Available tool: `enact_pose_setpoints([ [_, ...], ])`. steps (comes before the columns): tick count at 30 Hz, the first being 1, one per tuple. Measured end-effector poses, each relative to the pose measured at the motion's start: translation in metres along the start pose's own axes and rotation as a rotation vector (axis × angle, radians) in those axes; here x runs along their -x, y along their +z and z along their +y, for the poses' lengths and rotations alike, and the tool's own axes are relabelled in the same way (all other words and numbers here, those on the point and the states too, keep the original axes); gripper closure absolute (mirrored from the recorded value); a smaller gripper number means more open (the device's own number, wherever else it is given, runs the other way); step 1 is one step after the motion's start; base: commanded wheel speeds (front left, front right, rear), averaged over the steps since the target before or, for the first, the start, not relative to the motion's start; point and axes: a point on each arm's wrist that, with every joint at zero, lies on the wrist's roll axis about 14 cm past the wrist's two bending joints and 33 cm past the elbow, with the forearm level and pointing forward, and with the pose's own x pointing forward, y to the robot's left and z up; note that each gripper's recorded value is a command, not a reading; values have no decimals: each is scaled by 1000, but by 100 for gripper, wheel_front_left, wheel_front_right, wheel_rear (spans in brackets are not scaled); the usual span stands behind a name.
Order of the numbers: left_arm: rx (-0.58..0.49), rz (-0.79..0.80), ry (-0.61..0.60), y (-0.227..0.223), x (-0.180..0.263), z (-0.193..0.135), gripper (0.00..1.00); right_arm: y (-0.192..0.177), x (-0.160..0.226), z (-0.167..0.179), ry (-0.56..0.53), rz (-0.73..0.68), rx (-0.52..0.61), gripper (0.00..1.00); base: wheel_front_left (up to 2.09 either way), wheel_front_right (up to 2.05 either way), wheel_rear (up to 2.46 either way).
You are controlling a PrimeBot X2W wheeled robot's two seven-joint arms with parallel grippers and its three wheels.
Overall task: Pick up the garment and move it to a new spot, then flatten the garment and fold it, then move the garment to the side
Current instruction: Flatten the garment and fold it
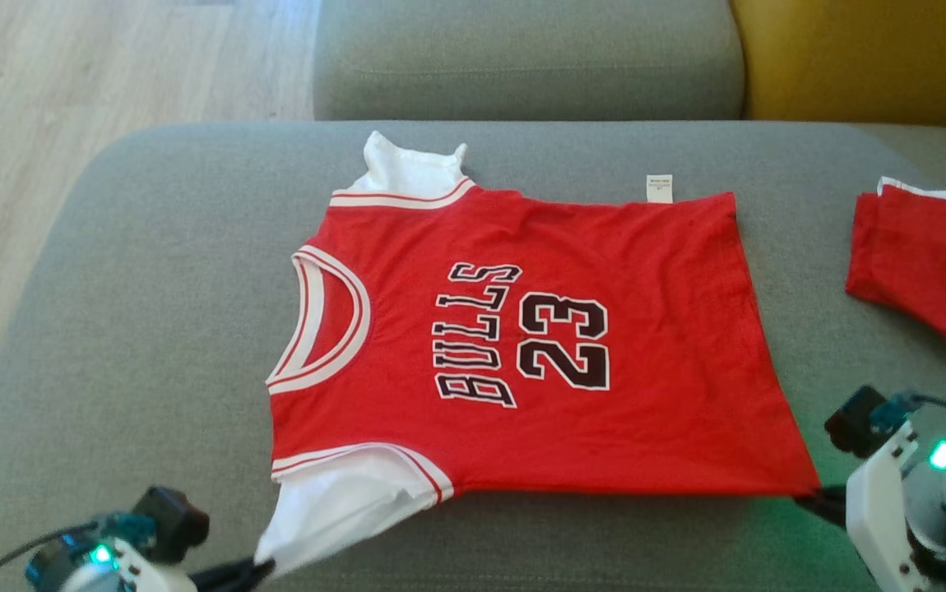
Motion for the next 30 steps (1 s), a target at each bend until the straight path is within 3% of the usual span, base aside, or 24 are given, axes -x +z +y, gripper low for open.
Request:
enact_pose_setpoints([
  [14, -170, -193, 118, 87, -23, 56, 100, 73, -5, -52, -86, -181, 3, 100, 0, 0, 0],
  [21, -246, -312, 181, 146, -45, 87, 100, 79, -19, -77, -133, -181, -38, 100, 0, 0, 0],
  [30, -282, -281, 223, 160, -87, 115, 100, 96, -41, -93, -140, -209, -53, 100, 0, 0, 0],
])
